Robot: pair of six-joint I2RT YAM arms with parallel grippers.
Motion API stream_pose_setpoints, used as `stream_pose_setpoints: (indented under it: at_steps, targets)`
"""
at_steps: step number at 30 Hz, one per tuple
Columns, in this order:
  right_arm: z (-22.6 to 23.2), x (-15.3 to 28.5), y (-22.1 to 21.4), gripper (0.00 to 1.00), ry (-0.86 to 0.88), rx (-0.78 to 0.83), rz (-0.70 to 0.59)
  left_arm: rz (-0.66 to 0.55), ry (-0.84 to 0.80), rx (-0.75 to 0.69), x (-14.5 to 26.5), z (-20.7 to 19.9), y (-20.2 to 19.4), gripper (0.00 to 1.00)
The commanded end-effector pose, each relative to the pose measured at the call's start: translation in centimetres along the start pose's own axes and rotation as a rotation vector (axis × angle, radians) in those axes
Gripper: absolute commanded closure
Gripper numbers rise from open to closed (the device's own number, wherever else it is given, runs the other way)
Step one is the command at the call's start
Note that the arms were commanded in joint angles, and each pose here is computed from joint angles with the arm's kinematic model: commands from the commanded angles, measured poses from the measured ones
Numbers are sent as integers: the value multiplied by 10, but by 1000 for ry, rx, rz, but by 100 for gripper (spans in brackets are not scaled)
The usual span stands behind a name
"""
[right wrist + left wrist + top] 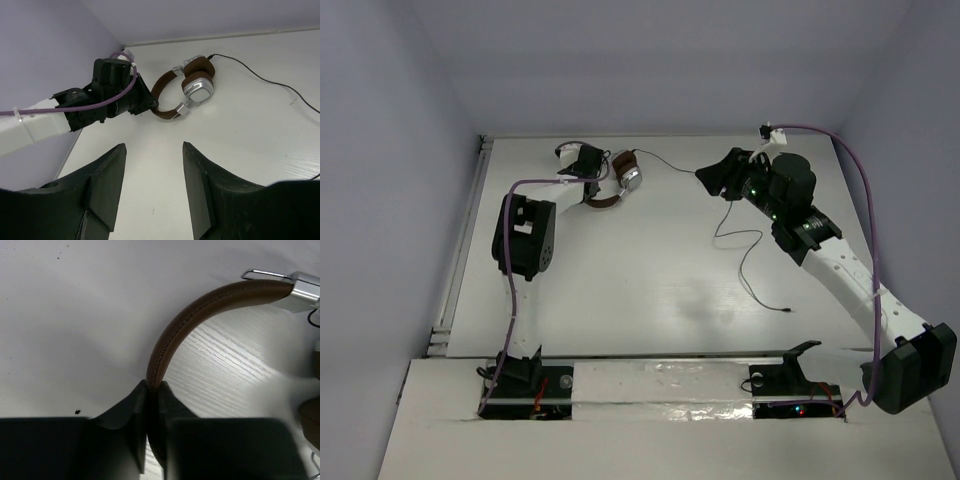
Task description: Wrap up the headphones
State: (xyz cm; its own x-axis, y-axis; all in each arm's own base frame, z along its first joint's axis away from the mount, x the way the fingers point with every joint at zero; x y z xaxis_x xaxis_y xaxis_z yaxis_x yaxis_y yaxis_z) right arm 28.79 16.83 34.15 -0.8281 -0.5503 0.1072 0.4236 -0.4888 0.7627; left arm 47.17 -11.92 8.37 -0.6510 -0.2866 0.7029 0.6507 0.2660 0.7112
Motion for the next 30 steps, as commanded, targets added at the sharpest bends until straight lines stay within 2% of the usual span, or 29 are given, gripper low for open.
stream_pose_setpoints:
  at_steps: [1,4,6,7,8,10,11,15,16,18,19,20,22,23,26,28,30]
  targets:
    - [8,0,7,45,39,19,-48,20,3,-19,-7,4,0,100]
    - [6,2,8,45,24,22,-62,10,-54,-15,-4,5,3,100]
    - [5,3,8,53,17,25,-70,-21,-89,-23,13,9,12,100]
    - [5,3,8,62,22,32,-74,-35,-112,-44,21,10,18,100]
    - [5,2,6,84,37,39,-62,-75,-134,-31,39,15,36,100]
    - [2,-3,2,96,49,63,-43,-107,-198,-62,64,16,53,100]
    - [2,-5,0,99,68,79,-32,-152,-231,-56,88,19,71,100]
    - [-9,-18,-7,100,79,187,-7,-237,-391,-86,156,19,117,100]
    - [-14,-23,-9,100,63,215,-3,-215,-444,-107,168,19,118,100]
    - [-19,-26,-9,96,40,246,-17,-247,-512,-117,193,22,138,100]
    - [-21,-28,-9,91,35,264,-21,-225,-565,-128,202,24,139,100]
    - [-21,-29,-7,71,37,268,-30,-243,-586,-132,214,27,144,100]
    - [-21,-30,-4,52,52,265,-34,-280,-626,-135,233,33,154,100]
    - [-24,-31,-1,38,56,260,-40,-312,-655,-131,250,37,159,100]
    - [-26,-30,3,29,48,250,-49,-363,-724,-113,271,51,170,100]
    - [-30,-27,7,28,23,275,-63,-411,-773,-107,291,62,177,100]
    - [-31,-22,8,19,2,296,-66,-449,-793,-109,307,72,181,100]
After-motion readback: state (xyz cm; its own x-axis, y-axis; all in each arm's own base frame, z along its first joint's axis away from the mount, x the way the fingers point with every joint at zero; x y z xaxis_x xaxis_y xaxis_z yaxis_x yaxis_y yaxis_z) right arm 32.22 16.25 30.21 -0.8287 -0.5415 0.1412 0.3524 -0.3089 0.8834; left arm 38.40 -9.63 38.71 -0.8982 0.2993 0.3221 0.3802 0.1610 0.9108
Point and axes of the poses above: each gripper's point midway between its finger pads, its own x axis back along the fingers, its own z axis along the line the jaws close on, y = z × x, the point moved 8 cm from there along x, back along the fingers, and after that the axes turned 9 degrees about -x, right-handed, at the moved point
